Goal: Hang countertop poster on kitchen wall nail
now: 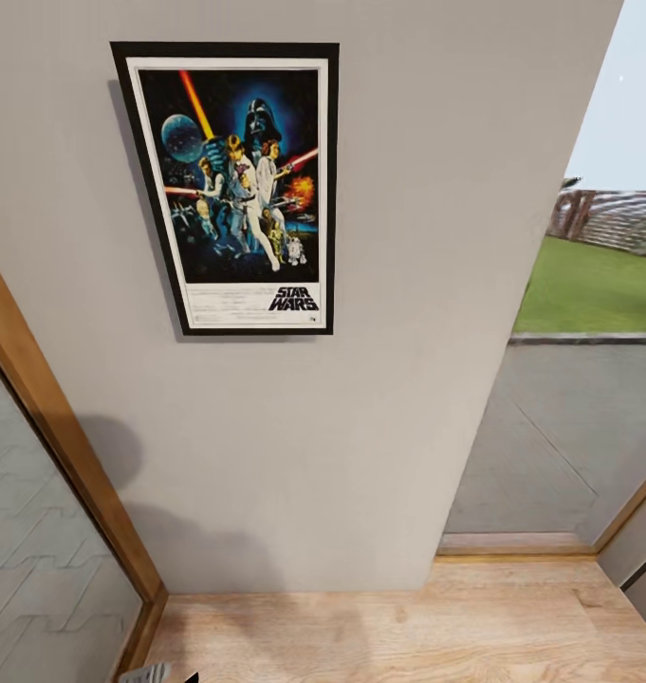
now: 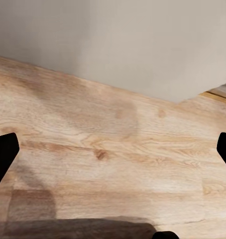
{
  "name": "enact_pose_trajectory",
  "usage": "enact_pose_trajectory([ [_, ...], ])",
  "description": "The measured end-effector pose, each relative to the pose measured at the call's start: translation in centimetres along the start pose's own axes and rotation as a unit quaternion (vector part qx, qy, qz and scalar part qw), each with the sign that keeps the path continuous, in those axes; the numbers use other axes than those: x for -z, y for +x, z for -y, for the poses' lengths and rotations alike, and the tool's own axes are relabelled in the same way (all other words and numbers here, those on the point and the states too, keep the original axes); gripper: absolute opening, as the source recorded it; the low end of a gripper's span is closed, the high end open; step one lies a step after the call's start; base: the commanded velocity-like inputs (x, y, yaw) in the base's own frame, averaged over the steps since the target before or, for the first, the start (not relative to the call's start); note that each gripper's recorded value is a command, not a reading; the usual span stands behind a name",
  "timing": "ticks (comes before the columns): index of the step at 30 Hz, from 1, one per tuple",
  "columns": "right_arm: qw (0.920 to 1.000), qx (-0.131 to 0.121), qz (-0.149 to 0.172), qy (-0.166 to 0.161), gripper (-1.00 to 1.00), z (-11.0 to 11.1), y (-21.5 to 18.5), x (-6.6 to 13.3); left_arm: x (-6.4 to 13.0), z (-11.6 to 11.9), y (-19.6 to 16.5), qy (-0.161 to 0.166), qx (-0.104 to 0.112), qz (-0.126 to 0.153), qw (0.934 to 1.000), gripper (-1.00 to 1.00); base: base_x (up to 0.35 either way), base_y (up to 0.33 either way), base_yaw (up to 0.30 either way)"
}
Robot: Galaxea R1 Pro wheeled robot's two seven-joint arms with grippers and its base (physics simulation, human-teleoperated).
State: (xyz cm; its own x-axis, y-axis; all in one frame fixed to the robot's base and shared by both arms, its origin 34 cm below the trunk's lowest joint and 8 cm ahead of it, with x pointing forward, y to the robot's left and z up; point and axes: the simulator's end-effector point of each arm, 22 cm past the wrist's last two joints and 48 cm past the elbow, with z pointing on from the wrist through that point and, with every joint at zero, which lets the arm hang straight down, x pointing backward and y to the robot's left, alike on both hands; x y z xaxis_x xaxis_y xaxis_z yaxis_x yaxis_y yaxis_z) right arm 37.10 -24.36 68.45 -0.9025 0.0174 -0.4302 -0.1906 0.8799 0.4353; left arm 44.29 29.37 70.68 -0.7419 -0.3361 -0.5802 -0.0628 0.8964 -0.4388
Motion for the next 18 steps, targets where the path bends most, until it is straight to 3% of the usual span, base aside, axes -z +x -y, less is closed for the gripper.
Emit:
enact_pose_trajectory([
  [18, 0.9998, 0.003, 0.009, 0.015, 1.0, 0.26, -0.7, 0.01, 0.09, 0.4, -1.0, 0.004, -0.003, 0.011, 0.9999, 1.0, 0.0, 0.0, 0.0],
])
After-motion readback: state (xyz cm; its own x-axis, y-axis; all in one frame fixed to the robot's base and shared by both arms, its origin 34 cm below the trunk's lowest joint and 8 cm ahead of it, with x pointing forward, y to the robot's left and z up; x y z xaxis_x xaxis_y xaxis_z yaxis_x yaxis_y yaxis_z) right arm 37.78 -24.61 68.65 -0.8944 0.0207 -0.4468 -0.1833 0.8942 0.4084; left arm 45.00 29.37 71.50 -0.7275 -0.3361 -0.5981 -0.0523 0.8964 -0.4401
